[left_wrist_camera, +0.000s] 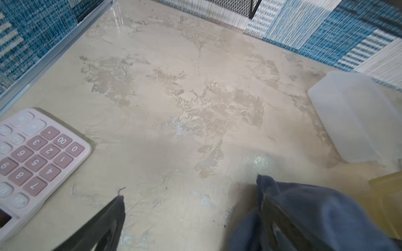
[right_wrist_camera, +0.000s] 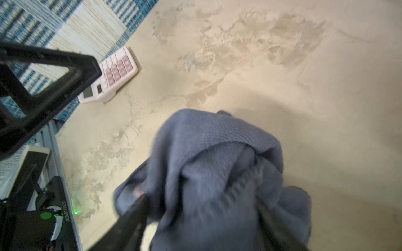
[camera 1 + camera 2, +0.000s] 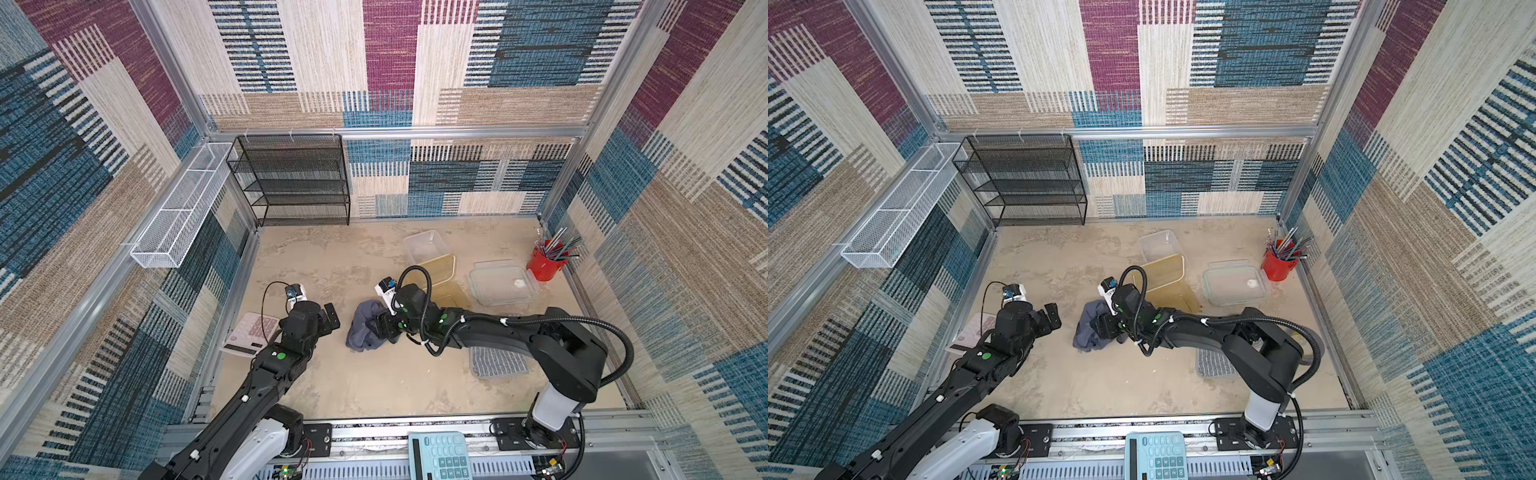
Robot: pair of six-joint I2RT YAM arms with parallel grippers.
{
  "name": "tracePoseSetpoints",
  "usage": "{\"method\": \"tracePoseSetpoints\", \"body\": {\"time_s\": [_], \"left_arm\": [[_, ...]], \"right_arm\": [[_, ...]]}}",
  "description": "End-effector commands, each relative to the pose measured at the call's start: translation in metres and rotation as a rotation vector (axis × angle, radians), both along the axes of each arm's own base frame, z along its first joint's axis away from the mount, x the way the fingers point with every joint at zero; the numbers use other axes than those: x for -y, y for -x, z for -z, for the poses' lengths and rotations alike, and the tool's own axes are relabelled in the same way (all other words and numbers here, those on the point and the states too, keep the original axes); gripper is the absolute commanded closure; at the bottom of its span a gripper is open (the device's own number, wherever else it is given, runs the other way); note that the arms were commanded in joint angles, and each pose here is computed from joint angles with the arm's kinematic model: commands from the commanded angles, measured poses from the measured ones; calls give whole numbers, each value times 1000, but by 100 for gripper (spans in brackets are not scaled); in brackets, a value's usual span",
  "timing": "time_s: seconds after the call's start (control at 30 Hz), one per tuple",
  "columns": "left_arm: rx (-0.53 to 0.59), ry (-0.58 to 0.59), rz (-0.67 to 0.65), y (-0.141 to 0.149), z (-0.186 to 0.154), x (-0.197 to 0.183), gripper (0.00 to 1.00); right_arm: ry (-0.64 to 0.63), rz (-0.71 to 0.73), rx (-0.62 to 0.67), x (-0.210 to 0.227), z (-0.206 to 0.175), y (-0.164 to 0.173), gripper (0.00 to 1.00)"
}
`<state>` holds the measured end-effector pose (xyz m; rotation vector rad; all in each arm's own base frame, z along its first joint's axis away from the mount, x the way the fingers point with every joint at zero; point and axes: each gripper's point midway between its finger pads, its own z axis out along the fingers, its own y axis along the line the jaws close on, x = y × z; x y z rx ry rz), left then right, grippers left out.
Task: Wipe the insides of the lunch boxes
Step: Place the cleaning item at the center of the board, then reset both arms
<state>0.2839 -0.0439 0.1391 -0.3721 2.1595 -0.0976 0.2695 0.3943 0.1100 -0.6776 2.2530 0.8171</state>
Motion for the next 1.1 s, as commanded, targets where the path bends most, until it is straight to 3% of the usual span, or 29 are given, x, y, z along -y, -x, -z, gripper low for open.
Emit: {"method": "tracePoseSetpoints", "body": {"time_s": [0.0, 0.13, 0.37, 0.57, 0.7, 0.8, 0.9, 1.07], "left_arm": [[-37, -15, -48, 3, 8, -9, 1], [-36, -18, -44, -3, 5, -8, 1], [-26, -44, -51, -13, 1, -11, 1], [33, -138, -77, -28, -4, -31, 1], [135, -223, -75, -45, -14, -40, 1], [220, -282, -49, -58, -25, -38, 1], [237, -373, -22, -67, -26, -39, 1], [317, -432, -3, -72, -8, -41, 1]], "right_arm": [[52, 68, 126, 16, -20, -13, 2], [158, 160, 261, 53, -45, -23, 2], [101, 232, 483, 102, -119, -13, 2], [109, 525, 774, 230, -161, -27, 2], [116, 738, 951, 318, -153, -38, 2], [116, 864, 933, 352, -141, -50, 2], [174, 899, 917, 368, -118, -61, 2], [106, 934, 905, 382, -94, -68, 2]]}}
